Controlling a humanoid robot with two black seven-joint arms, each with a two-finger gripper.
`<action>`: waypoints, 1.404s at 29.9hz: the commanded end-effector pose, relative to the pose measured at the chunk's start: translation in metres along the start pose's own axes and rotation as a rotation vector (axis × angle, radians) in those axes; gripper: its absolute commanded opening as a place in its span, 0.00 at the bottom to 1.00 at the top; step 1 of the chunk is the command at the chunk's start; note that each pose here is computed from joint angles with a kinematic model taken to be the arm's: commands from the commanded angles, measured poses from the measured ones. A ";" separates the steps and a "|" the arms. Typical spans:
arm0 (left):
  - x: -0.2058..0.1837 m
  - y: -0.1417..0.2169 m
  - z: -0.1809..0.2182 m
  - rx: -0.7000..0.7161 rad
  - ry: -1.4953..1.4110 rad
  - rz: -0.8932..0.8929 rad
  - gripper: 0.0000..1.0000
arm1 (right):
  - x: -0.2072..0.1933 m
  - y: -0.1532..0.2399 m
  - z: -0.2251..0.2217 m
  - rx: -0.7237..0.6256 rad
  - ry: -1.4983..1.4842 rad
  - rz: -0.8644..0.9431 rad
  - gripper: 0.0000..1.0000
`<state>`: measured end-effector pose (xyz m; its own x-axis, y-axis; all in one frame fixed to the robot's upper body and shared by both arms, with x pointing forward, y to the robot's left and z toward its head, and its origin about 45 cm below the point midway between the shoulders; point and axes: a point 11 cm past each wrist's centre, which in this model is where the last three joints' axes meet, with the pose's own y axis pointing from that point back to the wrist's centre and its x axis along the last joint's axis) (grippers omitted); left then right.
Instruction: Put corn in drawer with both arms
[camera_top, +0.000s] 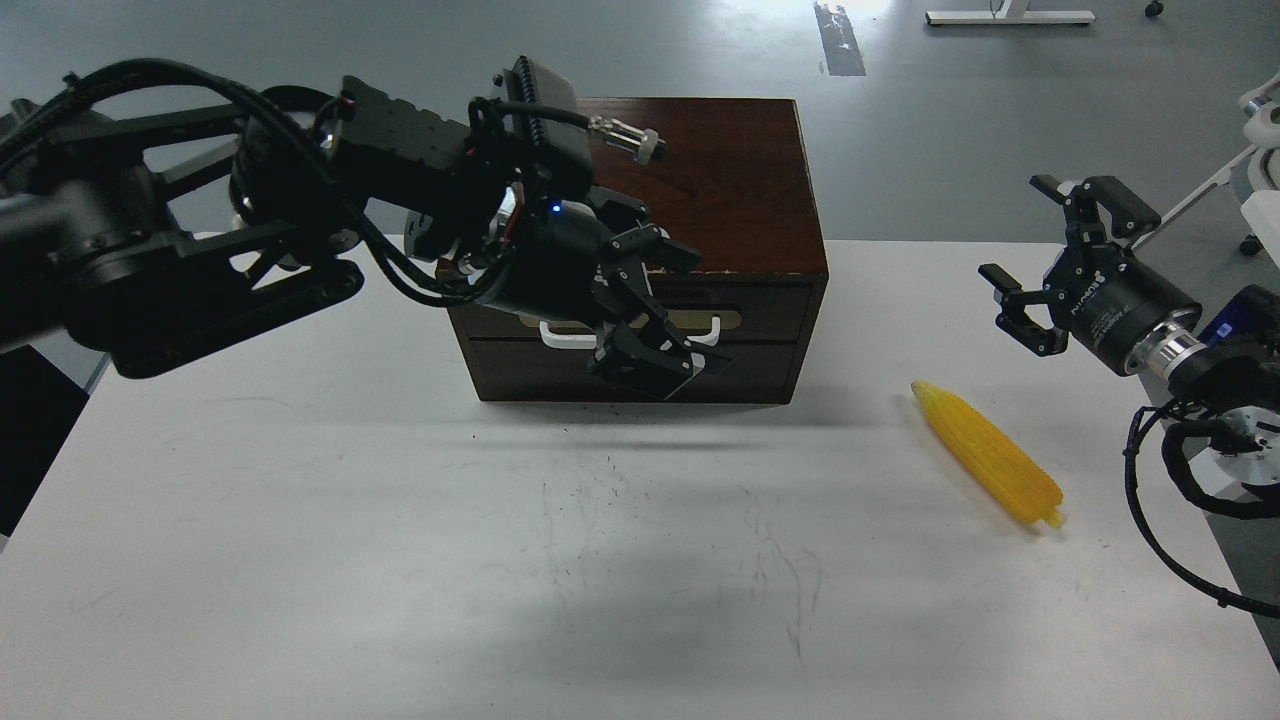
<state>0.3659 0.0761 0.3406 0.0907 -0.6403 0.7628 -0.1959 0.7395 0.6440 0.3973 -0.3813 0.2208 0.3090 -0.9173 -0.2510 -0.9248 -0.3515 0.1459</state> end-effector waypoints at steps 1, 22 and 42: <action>-0.012 -0.017 -0.006 0.039 -0.080 -0.088 0.99 | 0.003 0.002 -0.002 0.002 0.004 0.006 1.00; -0.057 -0.040 -0.015 0.061 -0.089 -0.249 0.99 | 0.007 0.006 -0.005 0.003 0.011 0.017 1.00; -0.069 -0.043 -0.019 0.069 -0.069 -0.275 0.99 | 0.008 0.007 -0.005 0.002 0.010 0.017 1.00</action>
<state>0.3861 0.0904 0.2646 0.0740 -0.8277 0.5563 -0.2385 0.5270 0.8157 0.3946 -0.3917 0.2244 0.2954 -0.9250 -0.2389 -0.9303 -0.3354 0.1485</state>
